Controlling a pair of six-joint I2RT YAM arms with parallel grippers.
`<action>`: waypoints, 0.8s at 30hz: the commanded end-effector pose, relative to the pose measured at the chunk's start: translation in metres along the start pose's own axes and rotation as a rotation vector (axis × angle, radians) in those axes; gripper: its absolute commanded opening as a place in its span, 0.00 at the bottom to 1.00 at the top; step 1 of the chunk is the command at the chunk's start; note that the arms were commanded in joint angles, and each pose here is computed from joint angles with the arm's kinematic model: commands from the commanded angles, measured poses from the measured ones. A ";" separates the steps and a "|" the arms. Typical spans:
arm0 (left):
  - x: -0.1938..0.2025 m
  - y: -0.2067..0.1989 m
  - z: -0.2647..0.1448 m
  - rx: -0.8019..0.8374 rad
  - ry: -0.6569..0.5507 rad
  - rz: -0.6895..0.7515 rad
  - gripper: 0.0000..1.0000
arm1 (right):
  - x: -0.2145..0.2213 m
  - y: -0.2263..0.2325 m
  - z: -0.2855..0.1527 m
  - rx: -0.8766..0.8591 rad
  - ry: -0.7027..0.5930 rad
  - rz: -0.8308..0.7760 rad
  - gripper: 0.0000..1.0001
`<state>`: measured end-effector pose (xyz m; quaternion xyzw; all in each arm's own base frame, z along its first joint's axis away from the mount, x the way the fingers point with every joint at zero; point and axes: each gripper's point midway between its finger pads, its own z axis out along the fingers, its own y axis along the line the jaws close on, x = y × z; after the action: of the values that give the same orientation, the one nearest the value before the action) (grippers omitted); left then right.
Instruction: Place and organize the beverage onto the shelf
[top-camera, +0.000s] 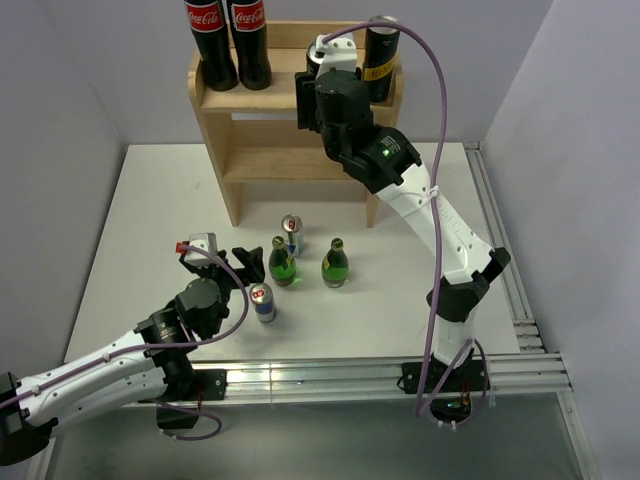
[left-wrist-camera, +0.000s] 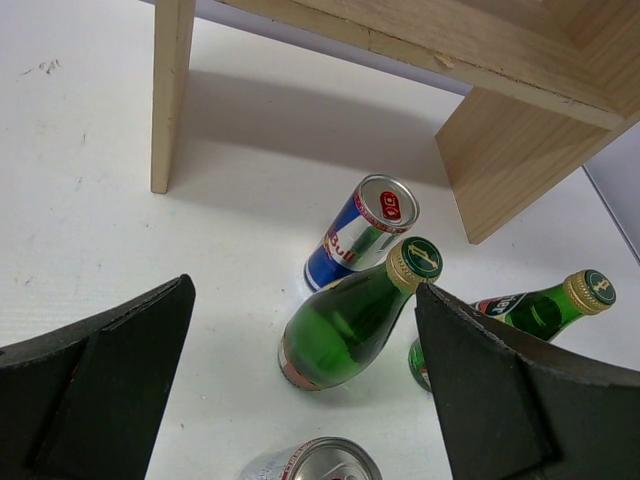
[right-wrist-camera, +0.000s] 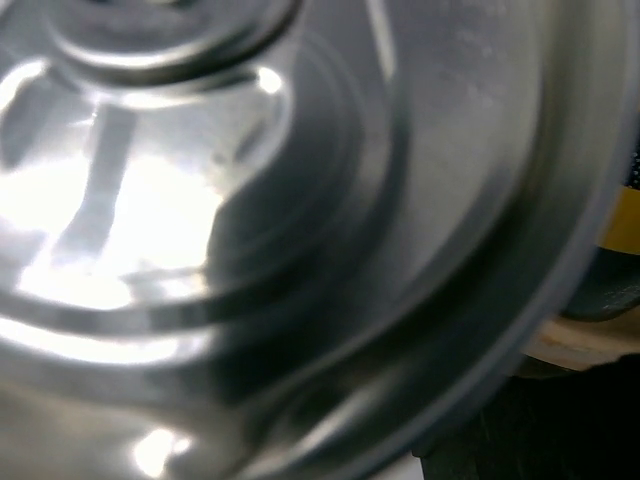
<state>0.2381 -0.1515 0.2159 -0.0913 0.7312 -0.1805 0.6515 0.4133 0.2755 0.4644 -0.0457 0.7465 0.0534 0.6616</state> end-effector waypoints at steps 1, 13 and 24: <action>0.000 -0.002 0.001 0.008 -0.002 -0.018 0.99 | -0.054 -0.015 -0.007 0.028 -0.156 0.093 0.00; 0.003 -0.001 0.001 0.004 0.006 -0.014 0.99 | -0.046 -0.029 0.020 0.075 -0.163 0.110 0.00; 0.004 -0.001 0.001 0.002 0.009 -0.014 0.99 | -0.020 -0.043 0.057 0.116 -0.123 0.136 0.00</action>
<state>0.2383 -0.1521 0.2134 -0.0891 0.7339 -0.1773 0.6496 0.4702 0.2438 0.4686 0.0267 0.7202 0.0451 0.6918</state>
